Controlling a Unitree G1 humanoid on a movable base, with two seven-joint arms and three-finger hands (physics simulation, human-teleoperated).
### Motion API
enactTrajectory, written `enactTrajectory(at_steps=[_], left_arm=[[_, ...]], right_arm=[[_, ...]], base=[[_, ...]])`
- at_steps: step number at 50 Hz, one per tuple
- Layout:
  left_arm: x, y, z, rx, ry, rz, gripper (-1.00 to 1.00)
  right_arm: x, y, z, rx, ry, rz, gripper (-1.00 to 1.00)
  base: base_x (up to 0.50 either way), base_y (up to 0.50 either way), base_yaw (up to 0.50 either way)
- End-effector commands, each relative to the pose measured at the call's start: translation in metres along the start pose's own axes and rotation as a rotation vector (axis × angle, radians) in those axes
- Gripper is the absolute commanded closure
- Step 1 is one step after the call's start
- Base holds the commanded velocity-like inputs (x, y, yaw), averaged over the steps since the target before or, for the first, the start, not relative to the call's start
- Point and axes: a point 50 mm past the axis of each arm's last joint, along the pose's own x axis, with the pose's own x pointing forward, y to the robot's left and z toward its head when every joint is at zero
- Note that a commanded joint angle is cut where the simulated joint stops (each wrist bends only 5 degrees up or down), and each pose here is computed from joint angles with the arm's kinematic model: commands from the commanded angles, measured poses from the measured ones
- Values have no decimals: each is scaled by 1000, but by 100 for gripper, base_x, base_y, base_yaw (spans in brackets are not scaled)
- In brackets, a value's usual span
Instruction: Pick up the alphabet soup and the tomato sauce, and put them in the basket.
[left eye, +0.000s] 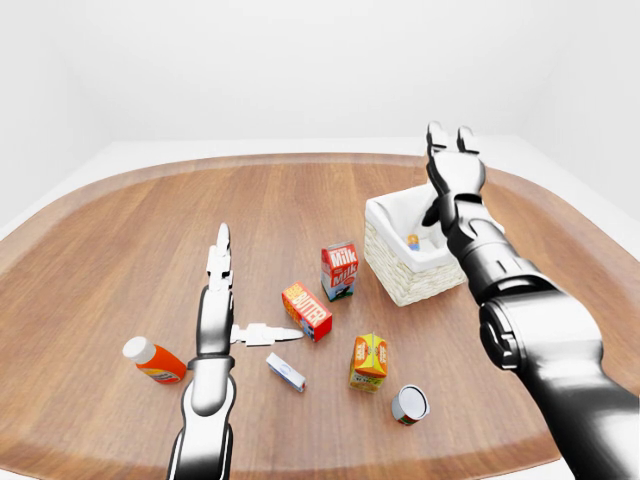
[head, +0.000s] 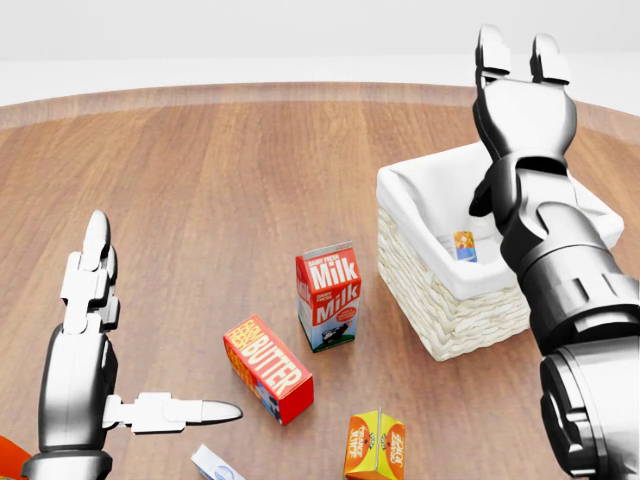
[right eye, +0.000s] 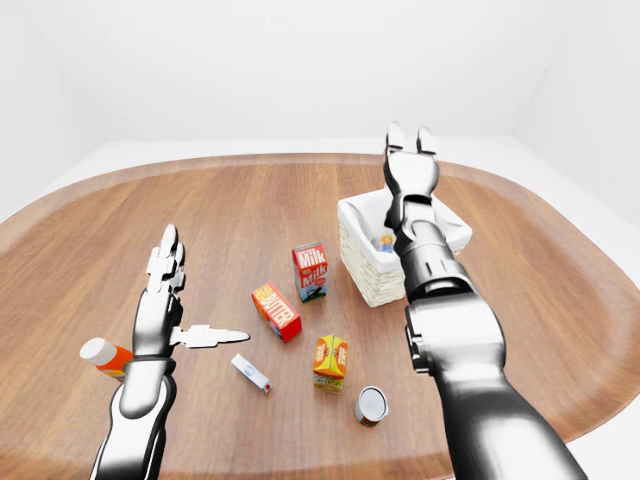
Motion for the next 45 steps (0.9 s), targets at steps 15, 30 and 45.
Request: enactTrajectory(at_steps=[15,30,45], left_arm=[[0,1,1,10,-5,-2,-100],[1,1,2,8,-8,0,-100],[1,2,2,5,-11,5,-100]], right_arm=[[6,-19,16,333,-33,-75,-100],[7,-22,16,404,-18,-91,-100],[10,-33,19,535,-6,-109,-100]], base=[[0,0,0],[0,0,0],[0,0,0]])
